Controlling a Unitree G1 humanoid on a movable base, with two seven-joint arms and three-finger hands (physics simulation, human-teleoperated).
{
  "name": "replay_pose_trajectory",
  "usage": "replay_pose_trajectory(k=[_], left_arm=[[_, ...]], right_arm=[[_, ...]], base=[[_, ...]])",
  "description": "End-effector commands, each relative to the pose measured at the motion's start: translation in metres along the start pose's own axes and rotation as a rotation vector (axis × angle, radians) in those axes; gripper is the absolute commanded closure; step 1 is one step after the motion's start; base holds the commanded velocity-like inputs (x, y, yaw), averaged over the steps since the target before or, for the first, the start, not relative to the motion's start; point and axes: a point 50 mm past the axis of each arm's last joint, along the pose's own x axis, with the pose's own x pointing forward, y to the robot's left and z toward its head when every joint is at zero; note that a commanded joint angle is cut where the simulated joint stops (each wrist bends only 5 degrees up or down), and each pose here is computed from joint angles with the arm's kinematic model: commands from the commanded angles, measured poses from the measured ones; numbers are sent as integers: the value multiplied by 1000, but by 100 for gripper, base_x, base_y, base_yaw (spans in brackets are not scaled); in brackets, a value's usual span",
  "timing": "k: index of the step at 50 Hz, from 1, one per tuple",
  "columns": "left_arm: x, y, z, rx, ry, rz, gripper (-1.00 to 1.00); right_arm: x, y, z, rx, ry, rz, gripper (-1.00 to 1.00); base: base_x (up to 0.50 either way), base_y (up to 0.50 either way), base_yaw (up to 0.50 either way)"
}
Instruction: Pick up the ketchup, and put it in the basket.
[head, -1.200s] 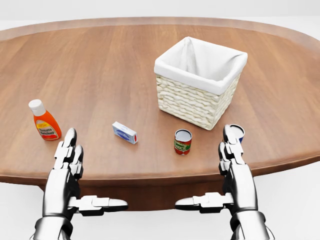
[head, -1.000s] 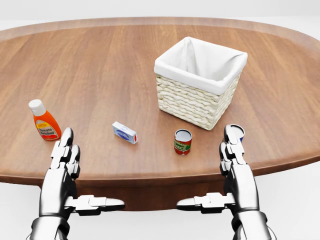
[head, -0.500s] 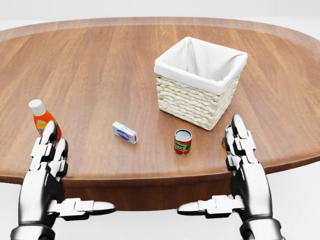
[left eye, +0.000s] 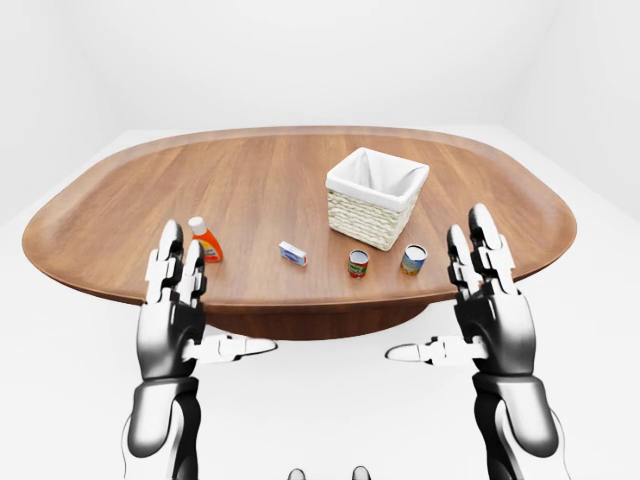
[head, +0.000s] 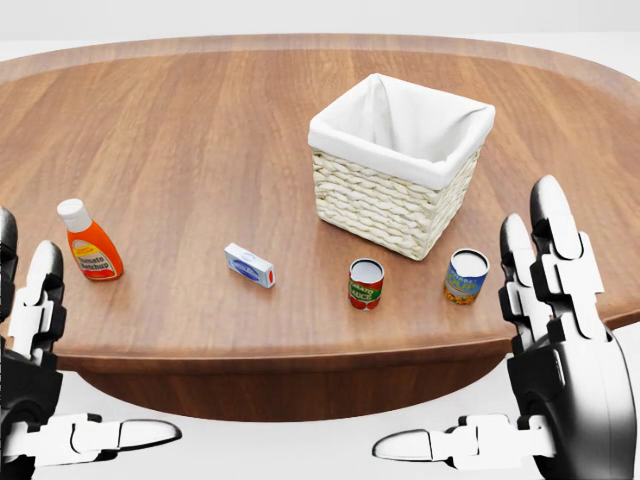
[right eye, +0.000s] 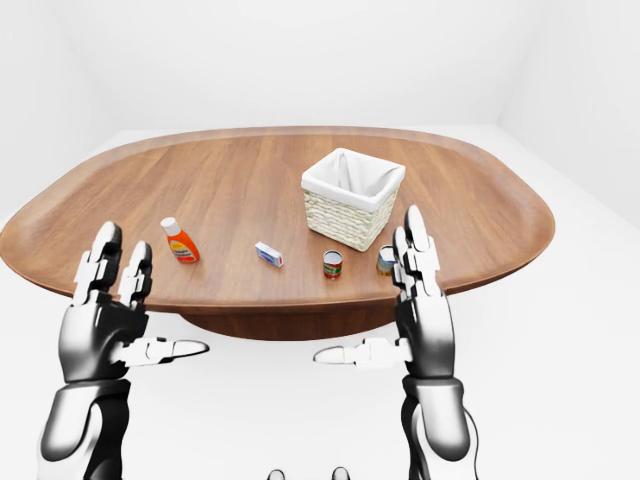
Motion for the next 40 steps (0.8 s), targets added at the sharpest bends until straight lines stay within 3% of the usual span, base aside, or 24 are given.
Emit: replay_pose_trajectory(k=[1, 14, 27, 40], left_arm=[[-3, 2, 9, -13, -36, 2, -100], [-6, 1, 14, -15, -51, -5, -100], [-5, 0, 10, -10, -32, -12, -100], [-6, -3, 12, 6, -38, -25, -100]], right_arm=[[-3, 2, 3, -5, -7, 10, -100], [-1, 6, -5, -23, 28, 25, -100], [-2, 7, -6, -29, 32, 9, -100], [-1, 8, -5, -49, 24, -13, -100]], base=[[0, 0, 0], [0, 0, 0], [0, 48, 0], [0, 0, 0]])
